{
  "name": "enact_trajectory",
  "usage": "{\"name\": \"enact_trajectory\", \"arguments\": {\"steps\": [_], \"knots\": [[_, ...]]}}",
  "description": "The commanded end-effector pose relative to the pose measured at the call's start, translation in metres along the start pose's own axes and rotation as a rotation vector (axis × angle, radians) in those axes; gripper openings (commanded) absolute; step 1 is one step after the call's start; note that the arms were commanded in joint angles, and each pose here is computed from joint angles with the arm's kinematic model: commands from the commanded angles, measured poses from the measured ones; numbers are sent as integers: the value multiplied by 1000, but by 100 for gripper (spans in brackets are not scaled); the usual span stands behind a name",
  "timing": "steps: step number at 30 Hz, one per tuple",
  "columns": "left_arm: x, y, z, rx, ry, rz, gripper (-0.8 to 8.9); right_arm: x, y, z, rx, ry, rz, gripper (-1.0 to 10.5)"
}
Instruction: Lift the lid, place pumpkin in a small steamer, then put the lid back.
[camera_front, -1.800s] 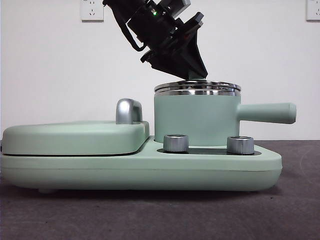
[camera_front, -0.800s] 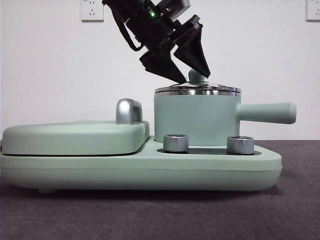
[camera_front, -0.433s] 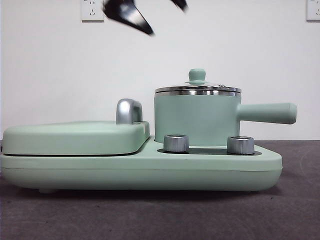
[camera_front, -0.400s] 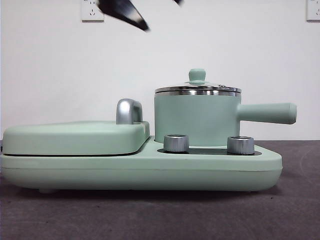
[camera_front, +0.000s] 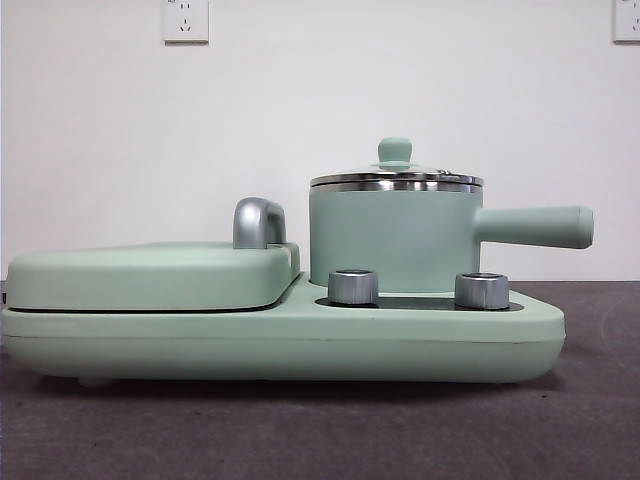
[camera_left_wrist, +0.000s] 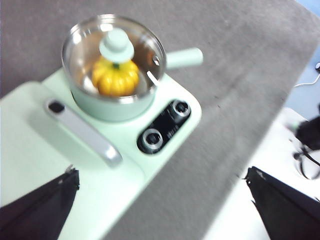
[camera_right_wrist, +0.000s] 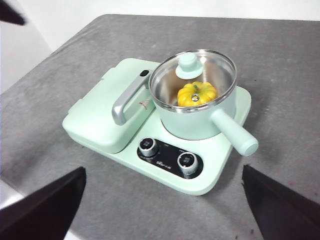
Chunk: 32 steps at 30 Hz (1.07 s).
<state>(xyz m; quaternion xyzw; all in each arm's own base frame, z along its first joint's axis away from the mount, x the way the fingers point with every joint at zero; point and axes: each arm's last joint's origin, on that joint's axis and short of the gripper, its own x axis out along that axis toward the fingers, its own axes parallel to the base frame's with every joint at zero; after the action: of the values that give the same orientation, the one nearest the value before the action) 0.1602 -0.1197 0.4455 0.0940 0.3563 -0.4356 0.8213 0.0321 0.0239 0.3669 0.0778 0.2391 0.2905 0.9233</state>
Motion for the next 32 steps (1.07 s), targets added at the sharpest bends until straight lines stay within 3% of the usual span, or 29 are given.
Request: {"name": "enact_trajectory", "arguments": {"steps": [1, 12, 19, 26, 27, 28, 29, 30, 32], "knots": [[-15, -8, -7, -21, -21, -5, 498, -1, 1, 3, 7, -6, 23, 496], [-60, -31, -84, -71, -204, 12, 489, -1, 4, 4, -14, -9, 103, 496], [-34, -27, -137, -127, -362, 25, 454, -1, 5, 4, -32, -6, 125, 496], [-14, -21, -151, -173, -380, 30, 450, -1, 5, 4, -100, -8, 122, 492], [-14, -21, -150, -183, -381, 28, 418, -1, 5, 4, -109, -8, 122, 459], [-14, -20, -149, -183, -385, 27, 312, -1, 5, 4, -110, -7, 122, 329], [-14, -20, -149, -180, -390, 27, 179, -1, 5, 4, -113, -6, 122, 79], [-14, -20, -149, -179, -394, 27, 39, -1, 5, 4, -123, -8, 122, -9], [-14, -20, -148, -178, -404, 26, 33, -1, 5, 4, -125, -11, 114, 27]]}}
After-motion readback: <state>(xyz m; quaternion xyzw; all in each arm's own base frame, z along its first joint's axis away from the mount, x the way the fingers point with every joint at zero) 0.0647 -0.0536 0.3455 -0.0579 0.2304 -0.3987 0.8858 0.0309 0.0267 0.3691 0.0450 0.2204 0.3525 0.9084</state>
